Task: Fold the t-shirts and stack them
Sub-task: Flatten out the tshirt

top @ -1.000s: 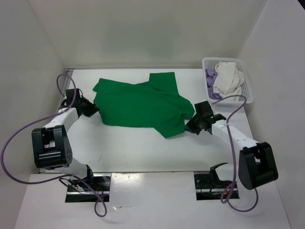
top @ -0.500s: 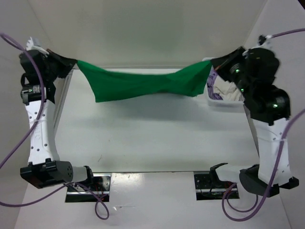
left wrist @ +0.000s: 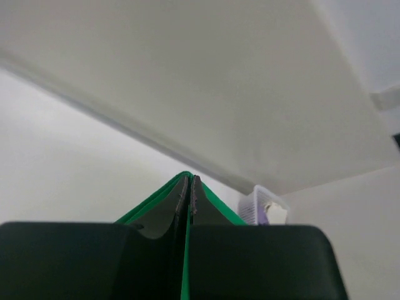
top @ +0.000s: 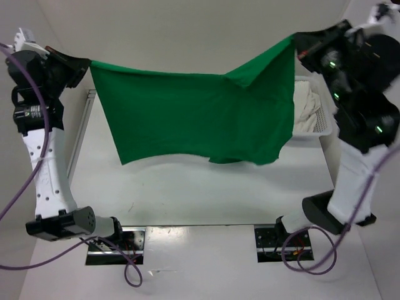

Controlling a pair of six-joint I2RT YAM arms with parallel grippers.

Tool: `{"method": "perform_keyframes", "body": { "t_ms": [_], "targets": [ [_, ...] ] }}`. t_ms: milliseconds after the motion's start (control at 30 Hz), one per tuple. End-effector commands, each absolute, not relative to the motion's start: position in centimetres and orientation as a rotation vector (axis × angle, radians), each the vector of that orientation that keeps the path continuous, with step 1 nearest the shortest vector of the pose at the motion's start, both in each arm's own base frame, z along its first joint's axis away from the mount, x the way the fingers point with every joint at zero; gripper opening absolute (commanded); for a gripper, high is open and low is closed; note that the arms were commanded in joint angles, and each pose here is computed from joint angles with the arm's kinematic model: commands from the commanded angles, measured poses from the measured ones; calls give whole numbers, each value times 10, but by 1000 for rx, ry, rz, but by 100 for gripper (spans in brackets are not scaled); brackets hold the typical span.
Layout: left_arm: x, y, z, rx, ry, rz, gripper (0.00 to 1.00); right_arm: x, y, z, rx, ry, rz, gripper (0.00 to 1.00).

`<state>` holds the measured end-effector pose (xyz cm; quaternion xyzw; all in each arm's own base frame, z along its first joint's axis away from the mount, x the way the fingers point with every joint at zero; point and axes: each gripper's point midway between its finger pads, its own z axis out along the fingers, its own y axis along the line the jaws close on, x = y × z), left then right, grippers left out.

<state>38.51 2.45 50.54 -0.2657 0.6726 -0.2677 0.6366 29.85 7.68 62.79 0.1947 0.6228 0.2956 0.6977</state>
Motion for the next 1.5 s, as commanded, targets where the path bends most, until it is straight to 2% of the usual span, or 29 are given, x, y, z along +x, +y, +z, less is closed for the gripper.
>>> {"method": "perform_keyframes", "body": {
  "t_ms": [0, 100, 133, 167, 267, 433, 467, 567, 733, 833, 933, 967, 1000, 1033, 1067, 1100, 1133, 1167, 1200, 1233, 1267, 1333, 1367, 1467],
  "targets": [
    [432, 49, 437, -695, 1635, -546, 0, 430, 108, 526, 392, 1656, 571, 0],
    [461, 59, 371, -768, 1731, -531, 0, 470, 110, 506, 383, 1693, 529, 0],
    [468, 60, 354, -798, 1753, -539, 0, 500, 116, 470, 396, 1766, 507, 0],
    [482, 64, 334, -824, 1771, -545, 0, 511, 119, 462, 397, 1776, 504, 0],
    [501, 63, 305, -857, 1821, -584, 0, 538, 121, 449, 396, 1766, 510, 0],
    [520, 55, 365, -797, 1716, -678, 0, 536, 117, 498, 391, 1618, 606, 0],
    [520, 52, 395, -758, 1666, -701, 0, 523, 115, 518, 391, 1577, 625, 0],
    [513, 50, 437, -716, 1582, -744, 0, 479, 108, 586, 350, 1409, 666, 0],
    [497, 59, 472, -677, 1506, -780, 0, 446, 101, 610, 337, 1371, 691, 0],
    [496, 65, 473, -672, 1487, -771, 0, 459, 104, 570, 373, 1485, 674, 0],
    [497, 66, 440, -688, 1546, -746, 0, 466, 105, 511, 409, 1625, 640, 0],
    [496, 69, 430, -702, 1557, -716, 0, 473, 106, 454, 441, 1747, 608, 0],
    [492, 73, 409, -720, 1593, -674, 0, 467, 105, 440, 447, 1769, 602, 0],
    [488, 74, 396, -730, 1613, -649, 0, 450, 100, 444, 451, 1743, 596, 0],
    [482, 75, 381, -747, 1637, -627, 0, 447, 99, 388, 481, 1862, 560, 0],
    [473, 74, 375, -746, 1642, -608, 0, 441, 98, 367, 493, 1908, 546, 0],
    [465, 71, 329, -799, 1723, -602, 0, 427, 96, 356, 498, 1929, 539, 0],
    [460, 70, 312, -809, 1750, -596, 0, 416, 94, 300, 536, 2039, 507, 0],
    [450, 67, 296, -819, 1779, -589, 0, 407, 95, 279, 551, 2079, 507, 0],
    [437, 66, 247, -884, 1858, -564, 0, 393, 93, 264, 559, 2107, 497, 0],
    [428, 65, 225, -910, 1897, -548, 0, 377, 90, 221, 596, 2198, 467, 0],
    [407, 62, 187, -959, 1967, -513, 0, 357, 93, 193, 613, 2273, 483, 0],
    [389, 60, 149, -1007, 2039, -495, 0, 338, 92, 175, 623, 2324, 473, 0],
    [361, 60, 125, -1062, 2081, -476, 0, 301, 94, 156, 641, 2409, 498, 0]
  ]
}}
